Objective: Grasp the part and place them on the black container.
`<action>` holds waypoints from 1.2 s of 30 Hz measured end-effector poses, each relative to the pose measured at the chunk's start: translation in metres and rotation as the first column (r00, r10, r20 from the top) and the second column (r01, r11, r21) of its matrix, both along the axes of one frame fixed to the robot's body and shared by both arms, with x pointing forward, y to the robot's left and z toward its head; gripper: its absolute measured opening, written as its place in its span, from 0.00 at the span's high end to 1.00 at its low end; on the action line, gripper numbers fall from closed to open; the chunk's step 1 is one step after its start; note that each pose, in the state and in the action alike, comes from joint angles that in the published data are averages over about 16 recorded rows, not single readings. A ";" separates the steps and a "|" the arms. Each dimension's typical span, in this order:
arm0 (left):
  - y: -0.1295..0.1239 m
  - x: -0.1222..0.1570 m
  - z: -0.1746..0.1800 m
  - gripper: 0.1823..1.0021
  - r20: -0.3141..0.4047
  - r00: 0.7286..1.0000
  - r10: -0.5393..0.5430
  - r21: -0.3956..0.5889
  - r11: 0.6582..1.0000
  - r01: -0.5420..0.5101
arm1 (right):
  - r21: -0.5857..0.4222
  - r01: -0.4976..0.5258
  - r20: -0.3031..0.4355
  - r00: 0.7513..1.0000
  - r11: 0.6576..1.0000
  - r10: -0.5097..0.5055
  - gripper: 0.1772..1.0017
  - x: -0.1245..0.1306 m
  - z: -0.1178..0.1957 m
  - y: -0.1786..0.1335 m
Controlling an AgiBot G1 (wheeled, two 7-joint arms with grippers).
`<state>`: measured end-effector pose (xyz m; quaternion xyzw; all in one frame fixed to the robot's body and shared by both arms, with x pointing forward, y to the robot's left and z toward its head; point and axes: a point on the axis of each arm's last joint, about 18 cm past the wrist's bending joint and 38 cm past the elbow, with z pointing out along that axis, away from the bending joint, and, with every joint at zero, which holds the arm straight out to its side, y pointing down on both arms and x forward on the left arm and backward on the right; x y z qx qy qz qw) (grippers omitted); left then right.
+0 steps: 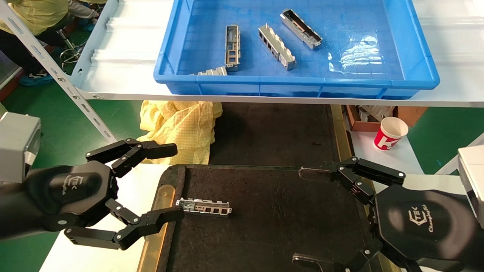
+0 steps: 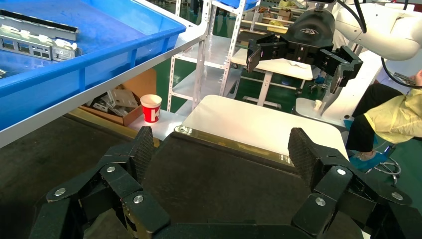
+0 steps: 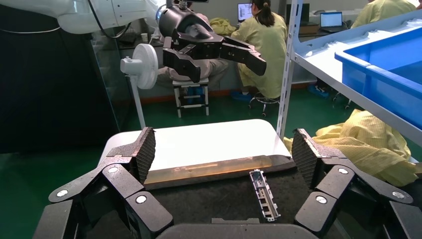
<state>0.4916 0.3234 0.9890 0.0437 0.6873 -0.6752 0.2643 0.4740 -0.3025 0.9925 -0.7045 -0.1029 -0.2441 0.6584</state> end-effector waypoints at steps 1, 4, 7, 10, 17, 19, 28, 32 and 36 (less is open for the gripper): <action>0.000 0.000 0.000 0.00 0.000 1.000 0.000 0.000 1.000 0.000 | 0.000 0.000 0.000 1.000 1.000 0.000 0.00 0.000 0.000 0.000; 0.000 0.000 0.000 0.00 0.000 1.000 0.000 0.000 1.000 0.000 | 0.001 0.000 -0.001 1.000 1.000 0.000 0.00 0.001 0.000 0.000; 0.000 0.000 0.000 0.00 0.000 1.000 0.000 0.000 1.000 0.000 | 0.001 0.000 -0.001 1.000 1.000 0.000 0.00 0.001 0.000 0.000; 0.000 0.000 0.000 0.00 0.000 1.000 0.000 0.000 1.000 0.000 | 0.002 0.000 -0.002 1.000 1.000 0.000 0.00 0.001 0.000 0.000; 0.000 0.000 0.000 0.00 0.000 1.000 0.000 0.000 1.000 0.000 | 0.002 0.001 -0.002 1.000 1.000 -0.001 0.00 0.002 0.000 0.001; 0.000 0.000 0.000 0.00 0.000 1.000 0.000 0.000 1.000 0.000 | 0.002 0.001 -0.003 1.000 1.000 -0.001 0.00 0.002 0.000 0.001; 0.000 0.000 0.000 0.00 0.000 1.000 0.000 0.000 1.000 0.000 | 0.002 0.001 -0.002 1.000 1.000 -0.001 0.00 0.002 0.000 0.001; 0.000 0.000 0.000 0.00 0.000 1.000 0.000 0.000 1.000 0.000 | 0.002 0.002 -0.002 1.000 1.000 -0.002 0.00 0.002 -0.001 0.001; 0.000 0.000 0.000 0.00 0.000 1.000 0.000 0.000 1.000 0.000 | 0.002 0.002 -0.003 1.000 1.000 -0.002 0.00 0.002 -0.001 0.001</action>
